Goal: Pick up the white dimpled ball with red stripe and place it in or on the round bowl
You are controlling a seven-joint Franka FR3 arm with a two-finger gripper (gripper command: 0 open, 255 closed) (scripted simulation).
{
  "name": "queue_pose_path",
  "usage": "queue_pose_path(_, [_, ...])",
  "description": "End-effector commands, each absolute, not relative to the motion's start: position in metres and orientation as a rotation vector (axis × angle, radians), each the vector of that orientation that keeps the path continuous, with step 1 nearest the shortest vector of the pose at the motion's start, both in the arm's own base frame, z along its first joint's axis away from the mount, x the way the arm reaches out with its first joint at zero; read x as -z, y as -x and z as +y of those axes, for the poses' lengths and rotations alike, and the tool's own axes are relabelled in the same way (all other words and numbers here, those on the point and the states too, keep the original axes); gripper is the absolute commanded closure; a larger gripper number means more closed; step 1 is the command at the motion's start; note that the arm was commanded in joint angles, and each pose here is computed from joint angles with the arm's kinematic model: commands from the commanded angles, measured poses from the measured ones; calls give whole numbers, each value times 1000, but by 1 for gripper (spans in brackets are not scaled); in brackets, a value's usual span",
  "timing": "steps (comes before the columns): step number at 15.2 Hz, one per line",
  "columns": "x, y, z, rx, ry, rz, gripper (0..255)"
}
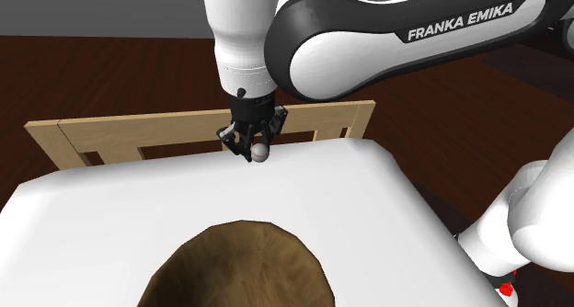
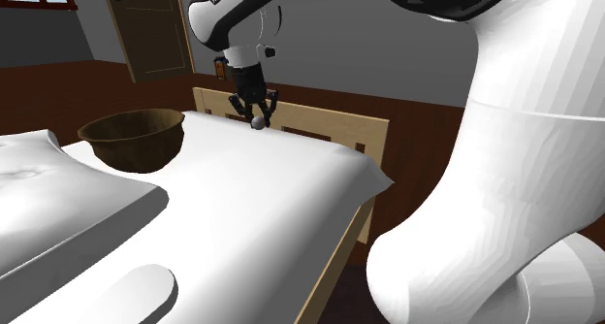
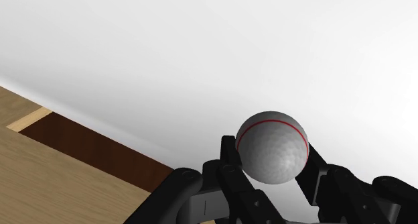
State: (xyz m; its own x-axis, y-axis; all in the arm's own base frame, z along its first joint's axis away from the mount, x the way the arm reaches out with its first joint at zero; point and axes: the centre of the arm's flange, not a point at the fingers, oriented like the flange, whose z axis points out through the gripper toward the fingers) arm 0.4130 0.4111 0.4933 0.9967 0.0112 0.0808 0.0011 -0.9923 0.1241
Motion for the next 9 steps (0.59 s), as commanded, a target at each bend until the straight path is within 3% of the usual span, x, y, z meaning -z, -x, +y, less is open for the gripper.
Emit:
queue_pose_path(1, [-493,-413,411,-123,-3015,9,255])
queue_pose_path(9, [-520,-413,411,-123,-3015,9,255])
